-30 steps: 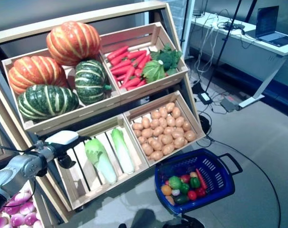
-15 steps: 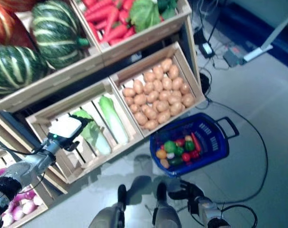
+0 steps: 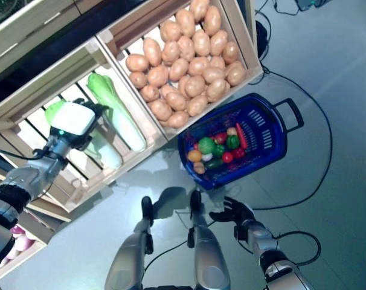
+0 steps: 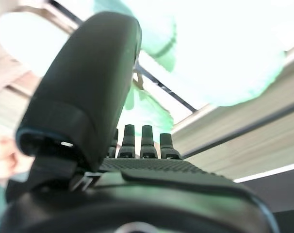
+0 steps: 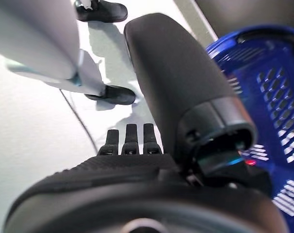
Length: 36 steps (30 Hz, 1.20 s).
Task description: Put vegetables into the basket
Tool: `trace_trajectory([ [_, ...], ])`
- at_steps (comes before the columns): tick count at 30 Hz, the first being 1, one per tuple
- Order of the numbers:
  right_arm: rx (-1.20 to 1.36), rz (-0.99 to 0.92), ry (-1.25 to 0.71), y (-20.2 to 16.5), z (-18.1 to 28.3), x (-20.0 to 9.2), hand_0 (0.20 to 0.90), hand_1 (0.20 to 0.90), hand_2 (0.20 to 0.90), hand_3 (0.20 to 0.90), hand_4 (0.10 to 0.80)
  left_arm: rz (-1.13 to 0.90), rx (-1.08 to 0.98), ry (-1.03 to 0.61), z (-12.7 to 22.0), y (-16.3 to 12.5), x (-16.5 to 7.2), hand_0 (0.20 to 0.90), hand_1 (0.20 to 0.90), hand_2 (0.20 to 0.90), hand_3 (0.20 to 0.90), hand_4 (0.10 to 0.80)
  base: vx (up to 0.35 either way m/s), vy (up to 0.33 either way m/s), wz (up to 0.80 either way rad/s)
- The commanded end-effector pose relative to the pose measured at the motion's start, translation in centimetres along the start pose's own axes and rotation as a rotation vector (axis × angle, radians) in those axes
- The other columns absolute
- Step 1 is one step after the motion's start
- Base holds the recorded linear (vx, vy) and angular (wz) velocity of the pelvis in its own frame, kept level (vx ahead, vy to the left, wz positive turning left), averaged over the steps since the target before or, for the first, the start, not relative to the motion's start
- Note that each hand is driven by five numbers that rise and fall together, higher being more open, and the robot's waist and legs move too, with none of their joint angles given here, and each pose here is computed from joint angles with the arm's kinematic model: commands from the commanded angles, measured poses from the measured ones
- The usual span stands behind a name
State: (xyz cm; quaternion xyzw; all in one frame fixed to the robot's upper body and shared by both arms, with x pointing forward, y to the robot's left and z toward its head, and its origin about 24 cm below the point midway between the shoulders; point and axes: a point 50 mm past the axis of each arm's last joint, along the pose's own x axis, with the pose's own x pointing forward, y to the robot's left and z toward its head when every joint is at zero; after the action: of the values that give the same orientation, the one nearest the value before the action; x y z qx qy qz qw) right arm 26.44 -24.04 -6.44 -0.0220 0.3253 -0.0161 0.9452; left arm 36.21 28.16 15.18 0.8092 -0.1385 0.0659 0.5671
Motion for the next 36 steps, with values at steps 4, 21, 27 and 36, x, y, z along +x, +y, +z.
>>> trace_trajectory([
  [4, 0.043, -0.022, -0.109, -1.2, 2.1, -0.4, 0.9, 0.9, 0.9, 0.9, 0.8, 0.174, 0.122, 0.198, -5.2, 5.1, 1.4, 0.9, 0.9, 0.9, 0.9, 0.8, -0.036, 0.025, 0.01],
  [21, 0.122, -0.084, -0.162, -3.3, 1.7, -1.8, 0.9, 0.9, 0.9, 0.9, 0.8, 0.141, 0.175, 0.22, -7.8, 7.2, -2.4, 0.9, 0.9, 0.9, 0.9, 0.8, 0.003, -0.007, 0.03],
  [27, 0.131, -0.055, -0.191, -2.9, 2.1, -1.8, 0.9, 0.9, 0.9, 0.9, 0.8, 0.171, 0.227, 0.251, -8.5, 7.2, -3.1, 0.9, 0.9, 0.9, 0.9, 0.8, 0.011, -0.009, 0.04],
  [36, 0.135, -0.013, -0.233, -1.5, 3.0, -1.7, 0.9, 0.9, 0.9, 0.9, 0.8, 0.245, 0.301, 0.317, -10.1, 7.8, -2.6, 0.9, 0.9, 0.9, 0.9, 0.8, 0.0, 0.0, 0.0],
])
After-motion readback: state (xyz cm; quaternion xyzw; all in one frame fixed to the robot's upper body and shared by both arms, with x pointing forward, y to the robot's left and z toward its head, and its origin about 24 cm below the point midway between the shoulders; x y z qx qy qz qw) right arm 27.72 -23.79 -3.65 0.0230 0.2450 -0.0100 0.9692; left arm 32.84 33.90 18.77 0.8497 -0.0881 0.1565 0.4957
